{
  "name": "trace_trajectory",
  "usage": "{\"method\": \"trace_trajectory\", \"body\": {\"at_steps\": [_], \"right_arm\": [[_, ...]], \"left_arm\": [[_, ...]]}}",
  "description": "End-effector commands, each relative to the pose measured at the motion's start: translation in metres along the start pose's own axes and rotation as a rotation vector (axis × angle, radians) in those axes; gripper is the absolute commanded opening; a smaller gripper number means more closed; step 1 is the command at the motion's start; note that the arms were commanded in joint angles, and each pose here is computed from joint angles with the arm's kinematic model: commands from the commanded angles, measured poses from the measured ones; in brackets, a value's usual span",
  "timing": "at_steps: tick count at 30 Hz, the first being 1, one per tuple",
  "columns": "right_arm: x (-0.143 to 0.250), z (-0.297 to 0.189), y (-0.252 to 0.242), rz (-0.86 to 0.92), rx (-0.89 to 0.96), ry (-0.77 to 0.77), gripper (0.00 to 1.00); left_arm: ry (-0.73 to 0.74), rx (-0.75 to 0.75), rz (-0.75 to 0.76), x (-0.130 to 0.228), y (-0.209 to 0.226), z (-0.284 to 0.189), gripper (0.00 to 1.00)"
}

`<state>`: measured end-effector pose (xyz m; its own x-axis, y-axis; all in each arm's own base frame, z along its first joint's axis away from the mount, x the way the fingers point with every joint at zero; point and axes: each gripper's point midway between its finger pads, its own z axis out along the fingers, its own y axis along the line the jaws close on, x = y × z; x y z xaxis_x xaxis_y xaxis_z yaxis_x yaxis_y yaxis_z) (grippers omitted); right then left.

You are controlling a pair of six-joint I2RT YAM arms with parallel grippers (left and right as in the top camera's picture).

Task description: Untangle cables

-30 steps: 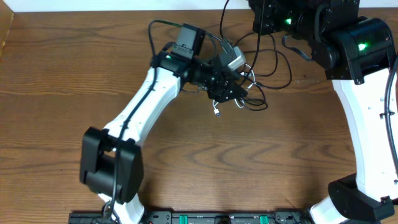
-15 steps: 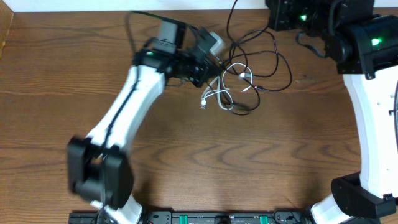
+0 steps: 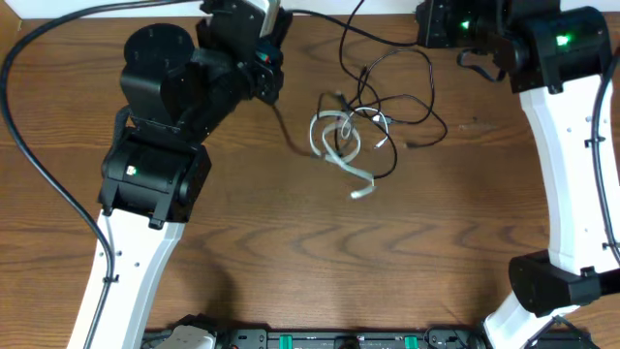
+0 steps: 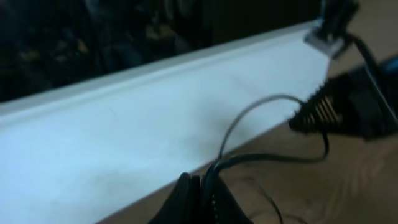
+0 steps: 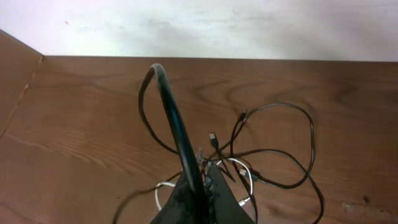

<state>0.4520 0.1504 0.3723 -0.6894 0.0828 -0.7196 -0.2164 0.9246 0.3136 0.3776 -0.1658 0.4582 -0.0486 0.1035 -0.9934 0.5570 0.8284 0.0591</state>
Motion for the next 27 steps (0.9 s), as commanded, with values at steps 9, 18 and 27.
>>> {"method": "trace_trajectory", "body": {"at_steps": [9, 18, 27], "right_arm": [[0.004, 0.003, -0.011, 0.014, 0.041, 0.019, 0.01], [0.008, 0.006, -0.013, 0.006, 0.046, 0.038, 0.01], [0.026, 0.029, -0.020, -0.020, 0.054, 0.104, 0.01]], "left_arm": [[-0.556, -0.265, -0.039, -0.136, 0.042, -0.060, 0.08], [-0.724, -0.294, -0.047, -0.170, 0.044, -0.086, 0.08], [-0.233, -0.400, -0.127, -0.060, 0.068, -0.034, 0.08]]}}
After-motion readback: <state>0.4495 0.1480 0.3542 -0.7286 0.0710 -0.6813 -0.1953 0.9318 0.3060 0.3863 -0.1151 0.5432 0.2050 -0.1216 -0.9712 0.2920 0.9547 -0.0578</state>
